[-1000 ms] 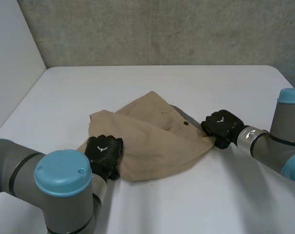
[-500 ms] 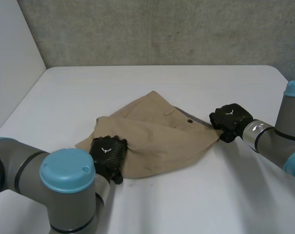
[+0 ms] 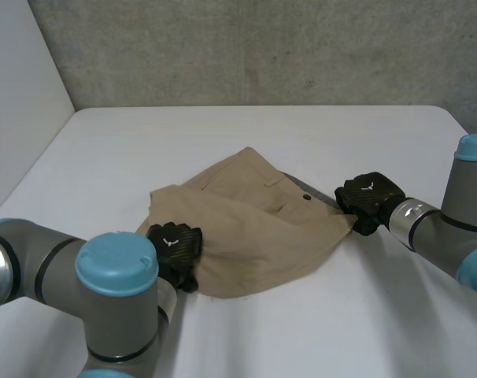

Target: Fold the shorts.

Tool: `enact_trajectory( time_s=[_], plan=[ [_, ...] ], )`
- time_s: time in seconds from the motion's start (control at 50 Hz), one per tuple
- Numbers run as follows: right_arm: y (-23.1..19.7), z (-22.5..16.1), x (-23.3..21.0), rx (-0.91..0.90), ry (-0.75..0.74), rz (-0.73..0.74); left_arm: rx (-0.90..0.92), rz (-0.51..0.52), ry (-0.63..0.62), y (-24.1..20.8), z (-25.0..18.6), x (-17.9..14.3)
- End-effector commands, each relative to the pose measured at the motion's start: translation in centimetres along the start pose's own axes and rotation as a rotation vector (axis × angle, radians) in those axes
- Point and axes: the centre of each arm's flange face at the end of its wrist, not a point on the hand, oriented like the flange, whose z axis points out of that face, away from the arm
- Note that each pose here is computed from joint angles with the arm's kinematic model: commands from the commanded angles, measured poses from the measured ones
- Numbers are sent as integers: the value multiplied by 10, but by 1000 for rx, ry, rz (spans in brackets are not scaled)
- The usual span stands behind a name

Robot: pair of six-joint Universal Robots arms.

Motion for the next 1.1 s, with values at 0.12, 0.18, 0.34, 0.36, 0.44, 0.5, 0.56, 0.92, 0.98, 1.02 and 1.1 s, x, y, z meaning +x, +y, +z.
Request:
enact_trajectory(
  time_s=[0.12, 0.18, 0.34, 0.36, 0.44, 0.5, 0.56, 0.92, 0.98, 1.02, 1.1],
  plan=[
    [-13, -8, 10, 16, 52, -17, 138, -57, -47, -41, -7, -20],
    [-32, -21, 18, 31, 99, -36, 216, -78, -52, -71, -29, -28],
    [-114, -92, 44, 156, 206, -102, 441, -113, 69, -164, -106, -53],
    [-114, -92, 44, 156, 206, -102, 441, -113, 70, -164, -106, -53],
    [-156, -141, 55, 234, 271, -143, 450, -146, 64, -195, -126, -77],
    [-176, -165, 57, 271, 294, -161, 440, -194, 57, -211, -132, -93],
    [-186, -179, 55, 290, 292, -168, 447, -209, 84, -227, -135, -104],
    [-151, -123, 28, 77, 162, -251, 116, -250, 76, -163, -12, -131],
    [-134, -98, 24, 22, 122, -238, 59, -254, 90, -147, 10, -125],
    [-125, -86, 23, -6, 104, -232, 53, -253, 92, -144, 20, -124],
    [-112, -58, 24, -32, 100, -223, 103, -249, 73, -147, 46, -128]
  ],
)
